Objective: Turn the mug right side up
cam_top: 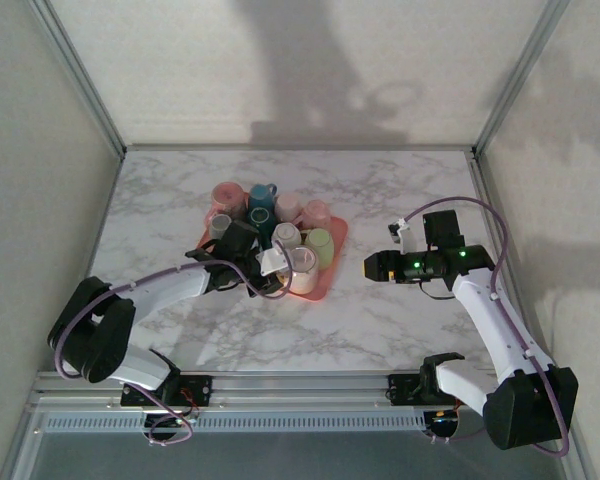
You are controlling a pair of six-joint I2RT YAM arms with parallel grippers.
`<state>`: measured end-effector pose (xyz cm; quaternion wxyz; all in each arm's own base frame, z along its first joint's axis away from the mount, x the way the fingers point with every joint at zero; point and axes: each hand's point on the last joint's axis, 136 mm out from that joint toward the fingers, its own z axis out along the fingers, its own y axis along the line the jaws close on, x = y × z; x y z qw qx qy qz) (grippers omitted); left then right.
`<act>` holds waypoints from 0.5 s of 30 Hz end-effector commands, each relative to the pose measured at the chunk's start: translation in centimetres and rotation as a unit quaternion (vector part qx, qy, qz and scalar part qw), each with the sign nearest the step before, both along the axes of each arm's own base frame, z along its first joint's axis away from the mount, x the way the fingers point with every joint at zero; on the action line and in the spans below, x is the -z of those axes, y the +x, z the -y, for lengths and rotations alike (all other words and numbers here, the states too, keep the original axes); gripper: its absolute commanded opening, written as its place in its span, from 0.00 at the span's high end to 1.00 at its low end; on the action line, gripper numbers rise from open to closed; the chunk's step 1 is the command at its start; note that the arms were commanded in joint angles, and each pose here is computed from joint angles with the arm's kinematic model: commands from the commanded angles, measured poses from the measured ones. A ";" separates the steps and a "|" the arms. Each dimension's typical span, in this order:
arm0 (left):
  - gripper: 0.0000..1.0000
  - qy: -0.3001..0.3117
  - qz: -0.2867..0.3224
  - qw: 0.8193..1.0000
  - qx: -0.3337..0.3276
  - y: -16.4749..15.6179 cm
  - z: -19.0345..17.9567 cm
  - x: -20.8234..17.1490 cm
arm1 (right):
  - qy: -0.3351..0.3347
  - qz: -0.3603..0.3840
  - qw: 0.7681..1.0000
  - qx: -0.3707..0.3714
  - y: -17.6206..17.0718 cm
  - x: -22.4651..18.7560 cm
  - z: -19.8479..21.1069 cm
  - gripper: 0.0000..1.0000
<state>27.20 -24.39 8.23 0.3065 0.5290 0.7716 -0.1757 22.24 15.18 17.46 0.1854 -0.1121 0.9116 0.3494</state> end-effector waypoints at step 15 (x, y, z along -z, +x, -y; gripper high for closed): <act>1.00 -0.056 0.029 0.998 0.017 0.0 1.7 -6.1 | 0.012 0.001 1.000 0.004 -0.3 -0.4 -0.3 0.34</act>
